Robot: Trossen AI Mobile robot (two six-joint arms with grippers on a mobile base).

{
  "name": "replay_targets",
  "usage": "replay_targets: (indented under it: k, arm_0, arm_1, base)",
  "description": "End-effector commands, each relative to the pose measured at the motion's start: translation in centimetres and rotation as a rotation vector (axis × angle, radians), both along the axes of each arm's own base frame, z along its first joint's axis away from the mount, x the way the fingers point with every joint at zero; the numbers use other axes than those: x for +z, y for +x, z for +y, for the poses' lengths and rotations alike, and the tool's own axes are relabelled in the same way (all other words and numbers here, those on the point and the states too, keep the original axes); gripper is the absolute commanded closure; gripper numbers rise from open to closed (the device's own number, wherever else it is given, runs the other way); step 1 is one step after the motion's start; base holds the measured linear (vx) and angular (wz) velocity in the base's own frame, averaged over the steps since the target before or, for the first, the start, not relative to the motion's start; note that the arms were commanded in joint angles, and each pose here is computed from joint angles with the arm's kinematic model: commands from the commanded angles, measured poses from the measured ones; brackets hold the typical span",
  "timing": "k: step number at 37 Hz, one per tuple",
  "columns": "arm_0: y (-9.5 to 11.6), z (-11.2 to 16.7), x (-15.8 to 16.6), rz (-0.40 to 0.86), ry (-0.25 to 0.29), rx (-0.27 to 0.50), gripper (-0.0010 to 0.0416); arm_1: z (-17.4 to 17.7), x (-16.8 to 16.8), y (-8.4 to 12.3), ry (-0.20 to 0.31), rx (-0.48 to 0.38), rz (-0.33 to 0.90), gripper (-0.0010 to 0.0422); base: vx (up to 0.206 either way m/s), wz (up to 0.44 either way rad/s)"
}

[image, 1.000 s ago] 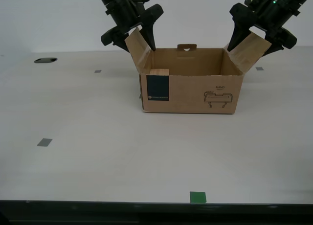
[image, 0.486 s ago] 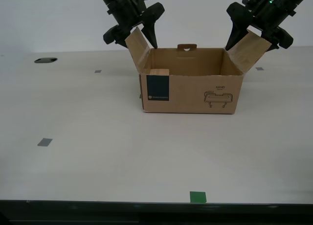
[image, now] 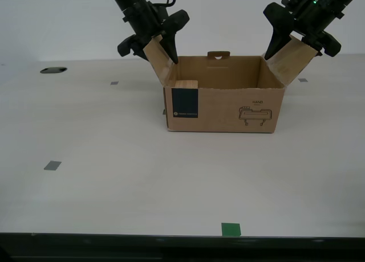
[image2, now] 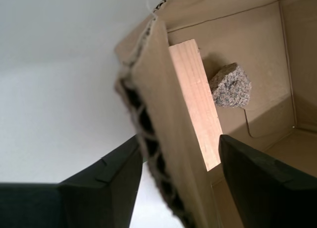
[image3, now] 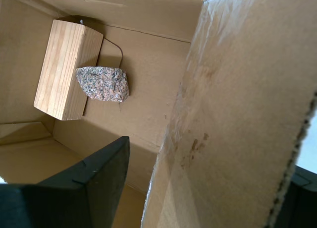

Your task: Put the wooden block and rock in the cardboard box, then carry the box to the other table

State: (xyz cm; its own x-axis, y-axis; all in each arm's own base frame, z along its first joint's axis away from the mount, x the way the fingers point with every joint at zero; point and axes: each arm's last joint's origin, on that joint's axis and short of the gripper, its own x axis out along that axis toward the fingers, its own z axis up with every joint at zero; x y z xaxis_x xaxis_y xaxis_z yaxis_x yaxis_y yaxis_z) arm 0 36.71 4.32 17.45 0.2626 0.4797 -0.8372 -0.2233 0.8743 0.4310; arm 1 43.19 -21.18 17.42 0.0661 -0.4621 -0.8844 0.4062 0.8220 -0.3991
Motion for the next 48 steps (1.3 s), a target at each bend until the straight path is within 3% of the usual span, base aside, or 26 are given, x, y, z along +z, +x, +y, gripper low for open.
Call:
replay_targets:
  k: [1,25,30,33,48]
  arm_0:
    - [0.0,0.0,0.0,0.003,0.005,-0.002,0.0158]
    - [0.0,0.2,0.0,0.023,0.017,-0.036,0.0319]
    - [0.0,0.2,0.0,0.024,0.017,-0.035,0.0372]
    - [0.0,0.2,0.0,0.024,0.018,-0.033,0.0413]
    - [-0.1,0.3,0.1,0.022,0.02,-0.033,0.0407]
  arm_1:
    - [-0.1,0.0,0.0,-0.002,-0.003,-0.002,0.0235]
    - [-0.1,0.1,0.0,-0.004,-0.003,-0.007,0.0368]
    - [-0.2,0.1,0.0,-0.006,-0.004,-0.01,0.0418]
    - [-0.3,0.1,0.0,-0.006,-0.006,-0.01,0.0408]
    - [-0.6,1.3,-0.4,-0.018,-0.01,-0.031,0.0413]
  base:
    - [0.0,0.0]
    - [0.0,0.0]
    - [0.0,0.0]
    - [0.0,0.0]
    - [0.0,0.0]
